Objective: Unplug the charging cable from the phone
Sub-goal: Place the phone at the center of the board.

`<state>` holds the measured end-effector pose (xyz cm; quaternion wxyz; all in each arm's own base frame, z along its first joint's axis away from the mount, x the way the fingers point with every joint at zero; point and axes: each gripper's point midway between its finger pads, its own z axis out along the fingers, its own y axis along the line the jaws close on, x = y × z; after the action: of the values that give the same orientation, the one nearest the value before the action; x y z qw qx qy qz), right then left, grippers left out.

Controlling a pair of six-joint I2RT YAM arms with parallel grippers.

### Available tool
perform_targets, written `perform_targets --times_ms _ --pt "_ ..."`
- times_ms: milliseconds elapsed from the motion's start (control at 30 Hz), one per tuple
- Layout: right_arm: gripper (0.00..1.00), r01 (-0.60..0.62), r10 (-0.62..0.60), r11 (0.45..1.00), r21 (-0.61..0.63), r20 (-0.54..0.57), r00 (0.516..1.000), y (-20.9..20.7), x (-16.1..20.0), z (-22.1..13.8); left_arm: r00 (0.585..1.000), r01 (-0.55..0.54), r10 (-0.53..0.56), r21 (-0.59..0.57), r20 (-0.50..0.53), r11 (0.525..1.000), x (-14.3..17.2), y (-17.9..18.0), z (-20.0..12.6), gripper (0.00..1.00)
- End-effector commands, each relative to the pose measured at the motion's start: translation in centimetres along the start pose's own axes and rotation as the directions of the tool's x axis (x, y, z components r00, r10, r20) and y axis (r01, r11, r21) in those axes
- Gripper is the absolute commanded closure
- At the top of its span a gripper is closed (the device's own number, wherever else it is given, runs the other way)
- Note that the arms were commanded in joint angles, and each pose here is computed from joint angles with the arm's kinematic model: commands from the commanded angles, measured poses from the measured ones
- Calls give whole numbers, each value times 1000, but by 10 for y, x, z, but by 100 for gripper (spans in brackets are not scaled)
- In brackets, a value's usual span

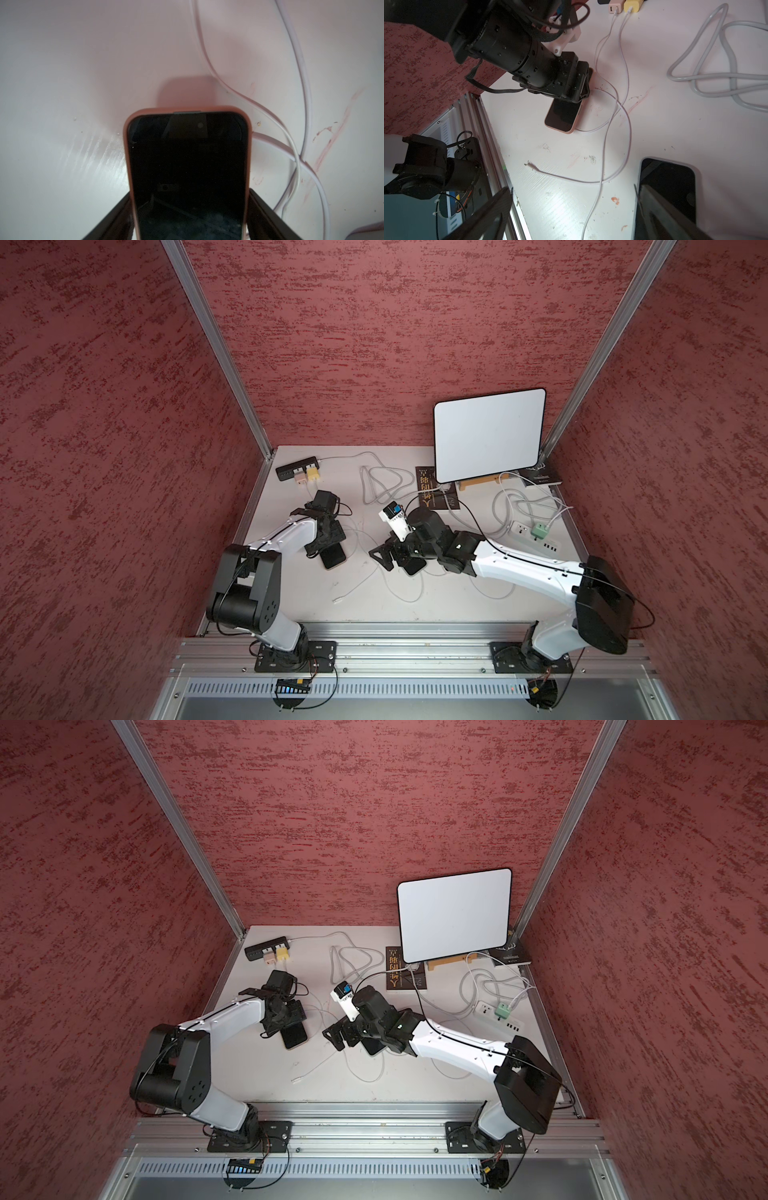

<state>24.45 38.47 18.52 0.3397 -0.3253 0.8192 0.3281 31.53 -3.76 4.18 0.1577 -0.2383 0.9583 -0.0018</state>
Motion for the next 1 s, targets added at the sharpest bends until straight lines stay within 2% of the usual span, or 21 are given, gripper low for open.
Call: perform_targets --times_ms 0,200,333,700,833,967 --pt "1 8 -9 999 44 21 1000 -9 -4 -9 1000 4 -4 17 9 1000 0 -6 4 41" --pt "1 0 -2 997 72 24 1000 -17 -2 -12 1000 2 -2 14 -9 1000 5 -5 12 39" --pt "1 -15 13 995 94 23 1000 -26 -2 -15 1000 -2 2 9 -16 1000 8 -5 16 33" --pt "1 -78 75 976 204 22 997 -70 -2 -31 1000 -23 22 45 11 999 1 -11 10 0" --pt "1 -116 109 960 256 41 993 -95 -6 -47 998 -43 40 74 41 996 -6 -17 1 0" --pt "1 -176 164 935 309 64 984 -129 -5 -62 990 -70 54 127 127 989 -25 -25 -22 0"
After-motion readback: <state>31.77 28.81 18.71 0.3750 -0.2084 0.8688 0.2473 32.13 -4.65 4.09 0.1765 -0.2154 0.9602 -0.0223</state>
